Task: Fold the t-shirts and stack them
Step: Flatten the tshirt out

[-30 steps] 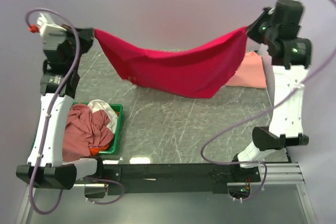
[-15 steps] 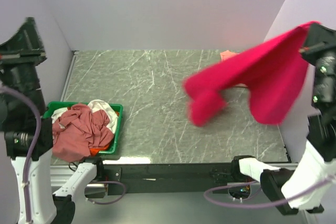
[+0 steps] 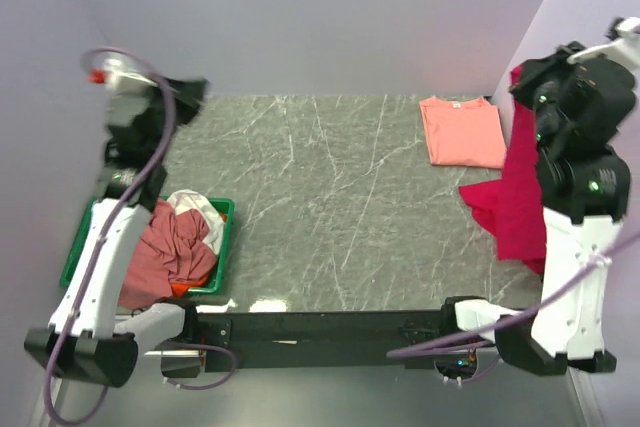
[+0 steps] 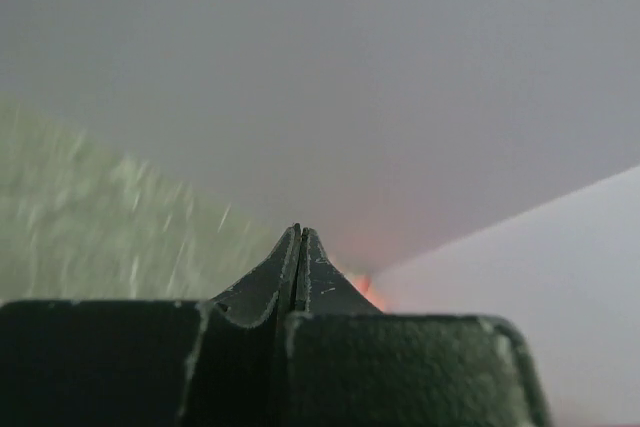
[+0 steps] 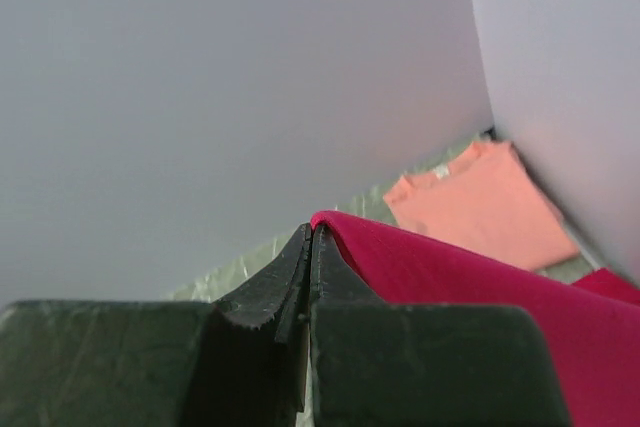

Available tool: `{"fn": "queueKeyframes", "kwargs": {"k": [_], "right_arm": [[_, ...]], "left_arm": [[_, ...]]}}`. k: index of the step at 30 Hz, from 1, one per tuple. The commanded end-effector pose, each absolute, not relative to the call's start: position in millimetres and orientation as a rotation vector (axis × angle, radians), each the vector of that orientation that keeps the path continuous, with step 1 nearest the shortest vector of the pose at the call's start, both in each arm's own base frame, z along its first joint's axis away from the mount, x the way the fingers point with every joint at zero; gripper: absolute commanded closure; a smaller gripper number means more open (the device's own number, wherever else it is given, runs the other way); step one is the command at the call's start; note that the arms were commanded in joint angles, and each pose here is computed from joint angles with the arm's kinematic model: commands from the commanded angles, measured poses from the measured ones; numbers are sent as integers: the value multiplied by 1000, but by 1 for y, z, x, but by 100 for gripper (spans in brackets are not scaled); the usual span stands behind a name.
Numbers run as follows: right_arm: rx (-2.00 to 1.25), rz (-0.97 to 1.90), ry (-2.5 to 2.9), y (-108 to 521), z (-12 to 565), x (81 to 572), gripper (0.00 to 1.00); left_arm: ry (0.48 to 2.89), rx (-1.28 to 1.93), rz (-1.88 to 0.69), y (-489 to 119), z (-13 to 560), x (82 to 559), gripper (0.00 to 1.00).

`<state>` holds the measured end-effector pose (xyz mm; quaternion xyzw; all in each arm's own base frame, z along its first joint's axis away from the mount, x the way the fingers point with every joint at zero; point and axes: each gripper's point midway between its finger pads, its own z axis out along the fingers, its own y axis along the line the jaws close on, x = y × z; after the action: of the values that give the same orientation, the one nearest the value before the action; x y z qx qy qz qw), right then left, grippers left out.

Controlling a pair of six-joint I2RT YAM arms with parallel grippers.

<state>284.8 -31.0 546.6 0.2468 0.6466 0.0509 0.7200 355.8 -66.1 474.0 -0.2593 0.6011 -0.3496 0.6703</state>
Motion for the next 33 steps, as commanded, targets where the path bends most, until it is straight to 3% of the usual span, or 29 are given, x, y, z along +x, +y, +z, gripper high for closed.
{"fn": "queueKeyframes", "kwargs": {"k": [1, 8, 16, 22, 26, 30, 33], "right_arm": [[520, 207, 1415, -17, 553, 289, 100], [387, 487, 1438, 47, 569, 317, 100], [191, 803, 1340, 155, 642, 313, 100], [195, 857, 1287, 164, 653, 304, 100], [274, 727, 1343, 142, 614, 317, 100], [364, 595, 1553, 126, 502, 347, 100], [458, 523, 1667, 100, 430, 354, 100]], "left_arm": [[1490, -504, -863, -108, 446, 345, 99], [1509, -547, -839, -109, 431, 343, 99], [1496, -568, -798, -100, 432, 340, 99], [1515, -591, -754, -92, 421, 333, 99], [1588, -610, -706, -90, 387, 334, 99], [1743, -621, -698, -104, 328, 337, 97], [1868, -615, -669, -120, 285, 338, 89]]}}
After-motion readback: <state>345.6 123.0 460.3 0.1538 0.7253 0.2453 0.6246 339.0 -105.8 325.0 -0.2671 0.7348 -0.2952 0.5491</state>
